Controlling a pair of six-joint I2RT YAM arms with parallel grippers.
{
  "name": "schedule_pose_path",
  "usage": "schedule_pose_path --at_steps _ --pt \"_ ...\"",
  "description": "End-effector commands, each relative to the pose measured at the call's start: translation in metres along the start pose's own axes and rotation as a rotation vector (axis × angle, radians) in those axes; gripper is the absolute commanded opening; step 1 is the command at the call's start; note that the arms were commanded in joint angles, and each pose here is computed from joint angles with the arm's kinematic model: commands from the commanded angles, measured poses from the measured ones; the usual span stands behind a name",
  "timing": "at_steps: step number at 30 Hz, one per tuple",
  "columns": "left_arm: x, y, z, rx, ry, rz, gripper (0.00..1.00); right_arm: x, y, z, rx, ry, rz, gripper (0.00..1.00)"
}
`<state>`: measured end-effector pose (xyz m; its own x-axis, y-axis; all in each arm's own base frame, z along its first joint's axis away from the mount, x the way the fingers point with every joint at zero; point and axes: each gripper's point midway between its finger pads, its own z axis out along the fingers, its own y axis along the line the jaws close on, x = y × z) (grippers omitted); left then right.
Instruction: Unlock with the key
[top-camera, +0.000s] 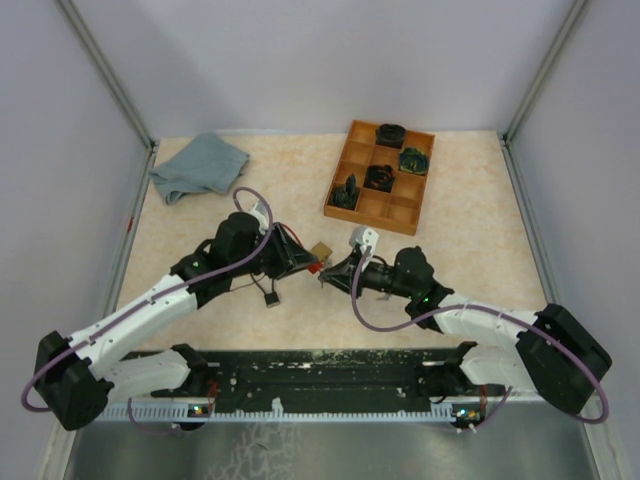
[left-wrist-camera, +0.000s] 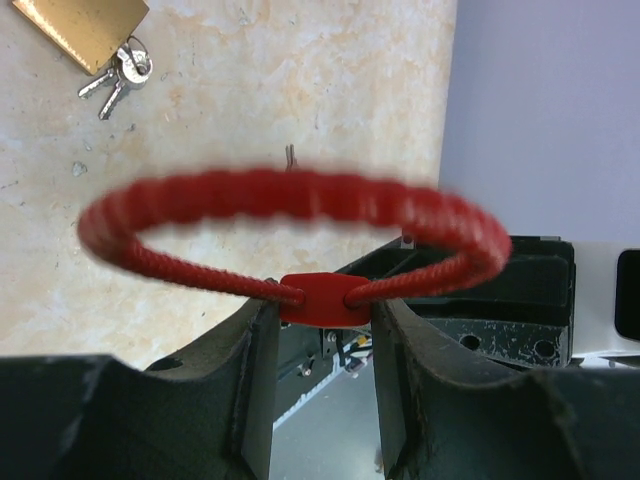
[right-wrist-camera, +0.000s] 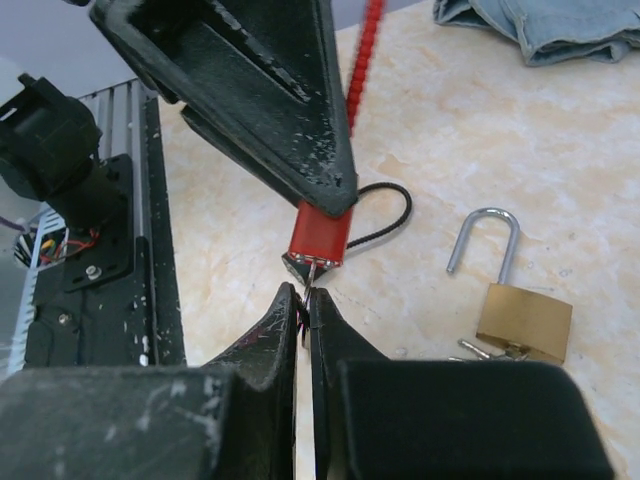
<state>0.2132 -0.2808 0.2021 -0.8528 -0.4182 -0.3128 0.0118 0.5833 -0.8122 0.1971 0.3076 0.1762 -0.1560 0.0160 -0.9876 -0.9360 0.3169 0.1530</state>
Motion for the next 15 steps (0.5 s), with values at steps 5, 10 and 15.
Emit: schedule_pose_path --at_steps 5,10,15 --pt "0.007 -0.021 0.002 0.083 0.075 0.028 0.0 -0.033 0.008 0.005 -0.051 -0.066 -0.046 0.0" --pt "0.026 -0.014 0.005 0.06 0.148 0.064 0.0 -0.041 -0.001 0.008 -0.014 -0.051 -0.077 0.0" --pt "0.054 -0.017 0.01 0.062 0.224 0.1 0.0 -0.055 -0.013 0.013 0.033 -0.073 -0.069 0.0"
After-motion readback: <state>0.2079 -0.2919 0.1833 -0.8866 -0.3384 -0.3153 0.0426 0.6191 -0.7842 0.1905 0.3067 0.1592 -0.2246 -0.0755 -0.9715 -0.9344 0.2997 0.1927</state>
